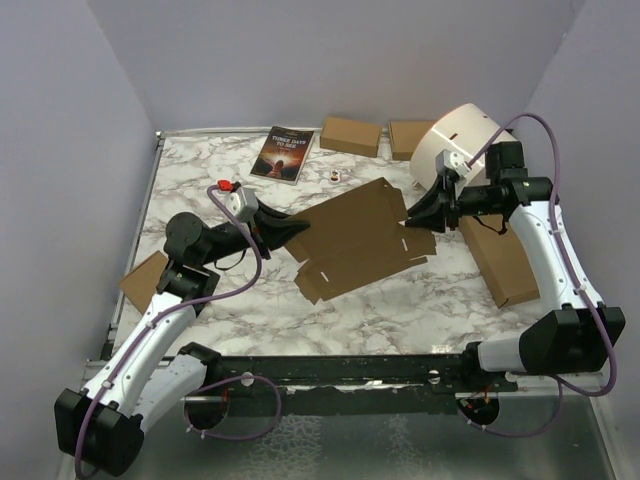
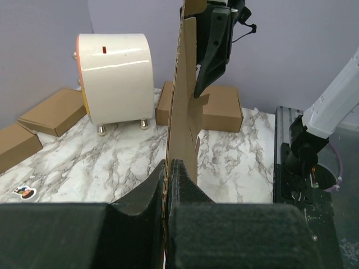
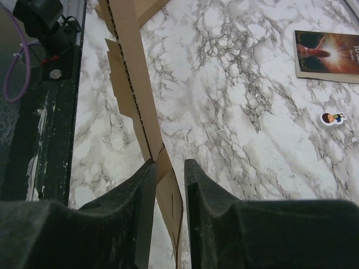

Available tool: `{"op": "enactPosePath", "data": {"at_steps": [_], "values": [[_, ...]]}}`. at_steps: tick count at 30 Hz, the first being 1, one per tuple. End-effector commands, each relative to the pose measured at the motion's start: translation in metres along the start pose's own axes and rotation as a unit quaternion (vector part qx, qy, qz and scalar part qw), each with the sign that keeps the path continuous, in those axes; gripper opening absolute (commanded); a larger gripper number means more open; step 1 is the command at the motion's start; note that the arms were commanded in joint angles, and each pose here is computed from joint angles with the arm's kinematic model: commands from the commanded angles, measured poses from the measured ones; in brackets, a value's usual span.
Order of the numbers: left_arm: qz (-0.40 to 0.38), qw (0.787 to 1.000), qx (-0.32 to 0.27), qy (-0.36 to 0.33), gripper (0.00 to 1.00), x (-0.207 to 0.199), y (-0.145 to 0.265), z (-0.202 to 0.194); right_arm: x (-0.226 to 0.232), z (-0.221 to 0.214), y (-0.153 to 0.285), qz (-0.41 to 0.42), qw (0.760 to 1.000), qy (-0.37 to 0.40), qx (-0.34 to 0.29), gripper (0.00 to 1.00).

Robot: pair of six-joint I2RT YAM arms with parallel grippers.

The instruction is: Fold the paper box

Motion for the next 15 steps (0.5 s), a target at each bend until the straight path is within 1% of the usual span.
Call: {"op": "enactPosePath", "data": {"at_steps": [1, 5, 8, 15], "values": [[-0.015, 0.999, -0.028, -0.028, 0.0, -0.009, 0.0, 0.024, 0.015, 0.003, -0.003, 0.02, 1.0, 0.014, -0.01, 0.29], [-0.02, 0.999, -0.033, -0.027, 0.0, -0.012, 0.001, 0.026, 0.016, -0.002, -0.004, 0.022, 1.0, 0.013, -0.006, 0.35], [-0.029, 0.999, -0.036, -0.026, 0.0, -0.015, 0.0, 0.028, 0.015, -0.004, -0.006, 0.024, 1.0, 0.011, -0.007, 0.36], [-0.043, 0.998, -0.045, -0.019, 0.0, -0.02, 0.0, 0.03, 0.018, -0.002, -0.013, 0.038, 0.999, 0.014, -0.015, 0.36]]}}
Point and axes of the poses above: each gripper's point midway between its finger pads, its own y axis back along the fingers, its own x axis along the line the jaws close on, z = x × y, the point moved 1 cm from there along y, back along the fingers, and after that the axes turned 2 degrees about -y, right-handed, at the moved point
